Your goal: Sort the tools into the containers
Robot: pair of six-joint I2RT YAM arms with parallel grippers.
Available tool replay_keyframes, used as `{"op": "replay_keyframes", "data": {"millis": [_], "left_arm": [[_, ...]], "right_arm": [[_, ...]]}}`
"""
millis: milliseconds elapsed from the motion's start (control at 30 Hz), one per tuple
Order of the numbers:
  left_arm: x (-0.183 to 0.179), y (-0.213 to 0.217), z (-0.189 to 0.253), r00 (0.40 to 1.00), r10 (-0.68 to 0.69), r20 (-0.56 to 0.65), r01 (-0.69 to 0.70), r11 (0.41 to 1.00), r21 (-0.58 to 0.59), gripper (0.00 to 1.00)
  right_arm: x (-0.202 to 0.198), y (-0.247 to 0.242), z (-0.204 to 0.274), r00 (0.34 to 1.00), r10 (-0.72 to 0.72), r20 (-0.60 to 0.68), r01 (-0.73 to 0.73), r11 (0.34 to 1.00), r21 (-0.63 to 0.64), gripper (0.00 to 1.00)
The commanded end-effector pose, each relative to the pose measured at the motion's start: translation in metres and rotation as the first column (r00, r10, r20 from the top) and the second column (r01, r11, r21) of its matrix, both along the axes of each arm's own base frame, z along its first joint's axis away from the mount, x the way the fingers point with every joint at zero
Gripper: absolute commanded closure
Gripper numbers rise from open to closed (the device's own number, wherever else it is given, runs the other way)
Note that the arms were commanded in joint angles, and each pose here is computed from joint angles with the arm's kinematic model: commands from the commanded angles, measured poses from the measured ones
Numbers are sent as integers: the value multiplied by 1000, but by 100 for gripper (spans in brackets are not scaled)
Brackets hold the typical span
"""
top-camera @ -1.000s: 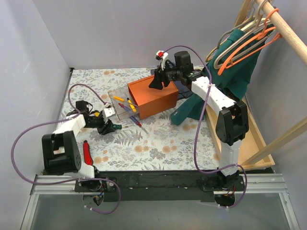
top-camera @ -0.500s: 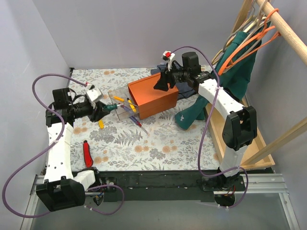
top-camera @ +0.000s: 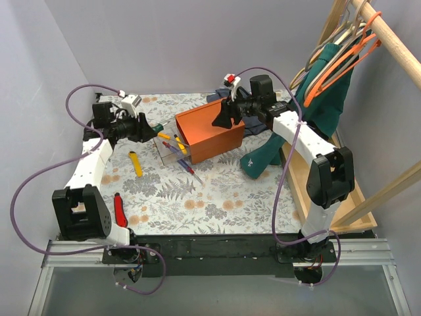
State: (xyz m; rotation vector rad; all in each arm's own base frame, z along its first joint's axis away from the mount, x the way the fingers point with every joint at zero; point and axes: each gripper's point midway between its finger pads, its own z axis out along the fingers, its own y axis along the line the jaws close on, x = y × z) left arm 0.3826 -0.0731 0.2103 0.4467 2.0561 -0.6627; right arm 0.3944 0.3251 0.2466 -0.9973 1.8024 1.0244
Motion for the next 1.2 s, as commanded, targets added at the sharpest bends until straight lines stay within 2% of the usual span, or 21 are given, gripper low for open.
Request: {"op": "replay_keyframes", "data": {"millis": [0, 133, 167, 233, 300, 367, 433, 467, 500, 533, 633, 733, 833, 933, 967, 1033, 1167], "left_arm": [[18, -16, 18, 995, 81, -52, -85, 993, -82, 93], [25, -19, 21, 986, 100, -130, -116, 986, -119, 68], [24, -21, 29, 989, 89, -118, -104, 986, -132, 65], [23, -24, 46, 993, 83, -82, -95, 983, -156, 59], [20, -25, 74, 996, 84, 14, -80, 982, -171, 54], [18, -24, 93, 992, 101, 78, -86, 981, -177, 44], [10, -24, 108, 987, 98, 126, -75, 982, -173, 36], [7, -24, 108, 987, 94, 127, -72, 983, -172, 33], [5, -24, 109, 988, 96, 124, -74, 982, -172, 33], [3, -24, 111, 987, 101, 127, -78, 982, -173, 32], [-8, -24, 129, 978, 108, 178, -77, 982, -172, 32], [-16, -14, 151, 951, 170, 259, -132, 978, -159, 30], [-38, -2, 179, 903, 247, 351, -206, 967, -150, 29], [-67, 8, 202, 855, 302, 421, -263, 953, -150, 28], [-72, 16, 204, 836, 343, 428, -311, 939, -146, 28], [-93, 23, 218, 798, 370, 475, -345, 928, -143, 28], [-117, 39, 218, 754, 374, 540, -411, 910, -56, 27]], "right_arm": [[-8, -7, 21, 997, 2, 72, -4, 1000, 18, 42], [-11, -14, 18, 996, -18, 82, 18, 1000, -2, 41], [-13, -14, 18, 997, -20, 80, 20, 1000, -3, 41], [-20, -15, 15, 998, -21, 67, 22, 1000, -6, 41], [-27, -16, 13, 997, -39, 71, 41, 999, -23, 41], [-46, -9, -10, 998, -44, 50, 48, 996, -75, 41], [-75, 8, -9, 992, 10, 126, 0, 997, -83, 41], [-85, 6, -31, 994, -6, 113, 19, 993, -120, 41], [-91, 10, -21, 989, -11, 144, 24, 996, -90, 40], [-106, 19, -24, 995, -8, 103, 16, 997, -75, 40], [-130, 30, -33, 996, 2, 89, 4, 998, -67, 40], [-151, 41, -51, 994, 37, 103, -23, 991, -132, 40], [-173, 55, -71, 994, 64, 89, -46, 979, -199, 40], [-186, 68, -95, 997, 29, 74, -9, 966, -259, 39], [-178, 67, -100, 995, -42, 85, 64, 960, -273, 37], [-174, 68, -114, 992, -87, 95, 112, 945, -308, 33], [-151, 51, -140, 963, -234, 134, 269, 882, -387, 30]]}}
